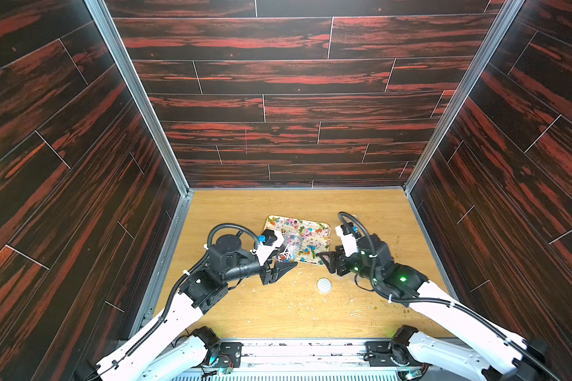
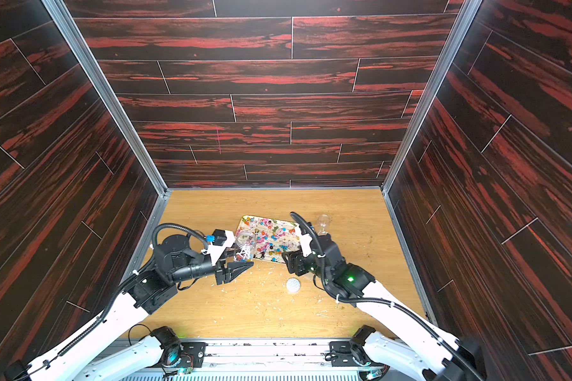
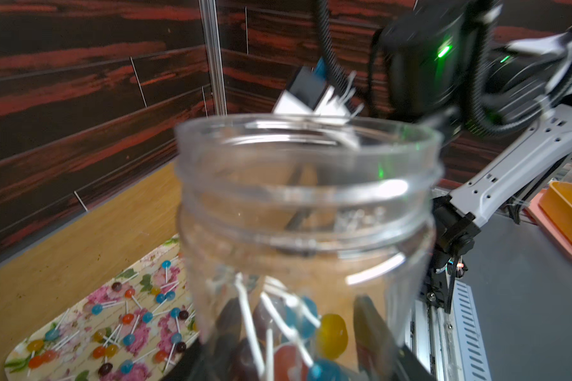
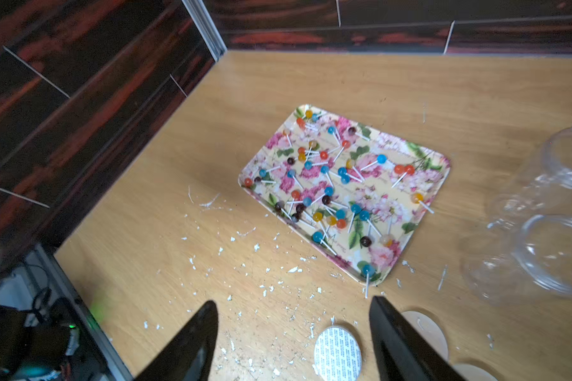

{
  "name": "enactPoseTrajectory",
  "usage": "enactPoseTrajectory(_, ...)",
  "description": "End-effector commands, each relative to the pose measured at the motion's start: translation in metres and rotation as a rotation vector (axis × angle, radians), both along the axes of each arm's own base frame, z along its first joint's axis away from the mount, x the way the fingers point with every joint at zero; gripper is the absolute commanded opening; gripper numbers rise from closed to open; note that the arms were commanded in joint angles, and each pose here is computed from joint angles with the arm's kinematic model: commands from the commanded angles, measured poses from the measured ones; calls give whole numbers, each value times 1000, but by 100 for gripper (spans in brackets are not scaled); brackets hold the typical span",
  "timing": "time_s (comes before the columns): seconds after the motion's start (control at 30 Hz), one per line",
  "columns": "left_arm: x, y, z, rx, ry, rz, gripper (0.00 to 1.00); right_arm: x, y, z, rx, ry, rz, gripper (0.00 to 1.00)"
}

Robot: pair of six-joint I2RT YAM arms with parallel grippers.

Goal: Pour the candies out of the jar
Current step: 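Place the lid at the center of the board, then pour the candies out of the jar onto the tray.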

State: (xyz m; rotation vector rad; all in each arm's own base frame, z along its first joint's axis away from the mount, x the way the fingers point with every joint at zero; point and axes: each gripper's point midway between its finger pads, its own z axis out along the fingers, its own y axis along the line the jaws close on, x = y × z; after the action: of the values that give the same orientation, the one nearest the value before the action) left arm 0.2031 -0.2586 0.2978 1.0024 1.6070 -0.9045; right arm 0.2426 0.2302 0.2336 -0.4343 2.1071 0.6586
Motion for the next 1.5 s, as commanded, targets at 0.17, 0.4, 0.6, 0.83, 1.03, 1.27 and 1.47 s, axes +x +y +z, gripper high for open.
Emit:
enactPoseTrajectory(0.17,24,-9,-21,85,37,18,41,-12,-26,35,62,-36,-84,75)
enactPoseTrajectory(0.4,54,-10,-58,191,136,49,41,-24,-43,48,86,-70,-107,75)
enactPoseTrajectory(0.6,81,-4,-95,295,263,58,41,-35,-58,51,129,-81,-132,75)
enactPoseTrajectory(0.83,98,-5,-122,376,377,17,42,-49,-75,53,178,-93,-159,75)
enactPoseTrajectory(1.03,110,6,-152,528,472,56,42,-59,-83,52,209,-87,-163,75)
enactPoseTrajectory(1.27,123,18,-175,645,517,121,40,-66,-89,53,217,-90,-162,75)
enactPoseTrajectory(1.47,137,34,-195,762,525,192,40,-68,-90,49,225,-83,-163,75)
